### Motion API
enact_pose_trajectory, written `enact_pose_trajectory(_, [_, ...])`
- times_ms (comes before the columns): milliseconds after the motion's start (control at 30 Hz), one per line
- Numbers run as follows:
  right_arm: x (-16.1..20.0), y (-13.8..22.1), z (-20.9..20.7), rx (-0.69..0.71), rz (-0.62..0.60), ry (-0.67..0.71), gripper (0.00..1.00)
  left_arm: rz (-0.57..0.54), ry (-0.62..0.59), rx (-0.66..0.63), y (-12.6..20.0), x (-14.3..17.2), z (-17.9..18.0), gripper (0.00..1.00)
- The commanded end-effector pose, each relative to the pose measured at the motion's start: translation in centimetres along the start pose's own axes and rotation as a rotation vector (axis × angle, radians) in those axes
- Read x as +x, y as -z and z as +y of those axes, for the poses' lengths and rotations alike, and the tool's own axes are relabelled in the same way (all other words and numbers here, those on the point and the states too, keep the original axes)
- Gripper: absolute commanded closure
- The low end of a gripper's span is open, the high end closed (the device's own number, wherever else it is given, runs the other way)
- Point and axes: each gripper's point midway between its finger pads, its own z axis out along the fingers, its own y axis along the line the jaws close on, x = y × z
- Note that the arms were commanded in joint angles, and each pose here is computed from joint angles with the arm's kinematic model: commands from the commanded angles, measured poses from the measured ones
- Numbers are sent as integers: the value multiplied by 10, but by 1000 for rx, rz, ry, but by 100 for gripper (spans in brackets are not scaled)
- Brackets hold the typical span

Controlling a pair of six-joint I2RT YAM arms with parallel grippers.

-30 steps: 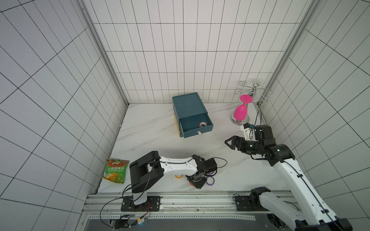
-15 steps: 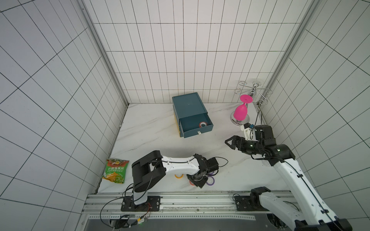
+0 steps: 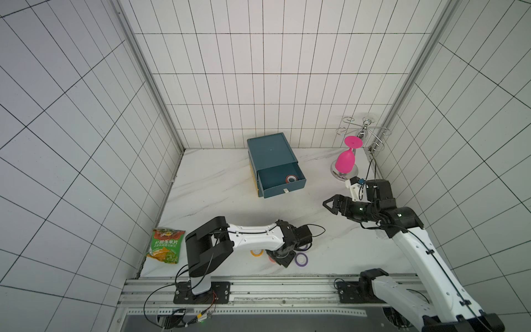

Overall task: Place the transparent tape into the drawer according to color
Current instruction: Pick up the tape at the center of the board.

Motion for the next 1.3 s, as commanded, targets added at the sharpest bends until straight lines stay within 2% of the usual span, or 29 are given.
enact_pose_trajectory(0, [2,-3,-3,-5,9,-4,4,-50,13,-4,19,-5,4,100])
enact_pose_trajectory(300, [1,-4,-1,-15,11,-4,4,-97,15,0,49,-6,8,100])
enact_pose_trajectory(700, [-5,-7,2,-33,3,-1,4,-217,4,16,114,-23,10,100])
enact_pose_trajectory(1000, [-14,-8,6,-40,-6,0,4,-351,-5,-27,173,-49,25,100])
enact_pose_trajectory(1267, [-27,-10,11,-43,-13,5,4,-489,12,-75,222,-92,57,100])
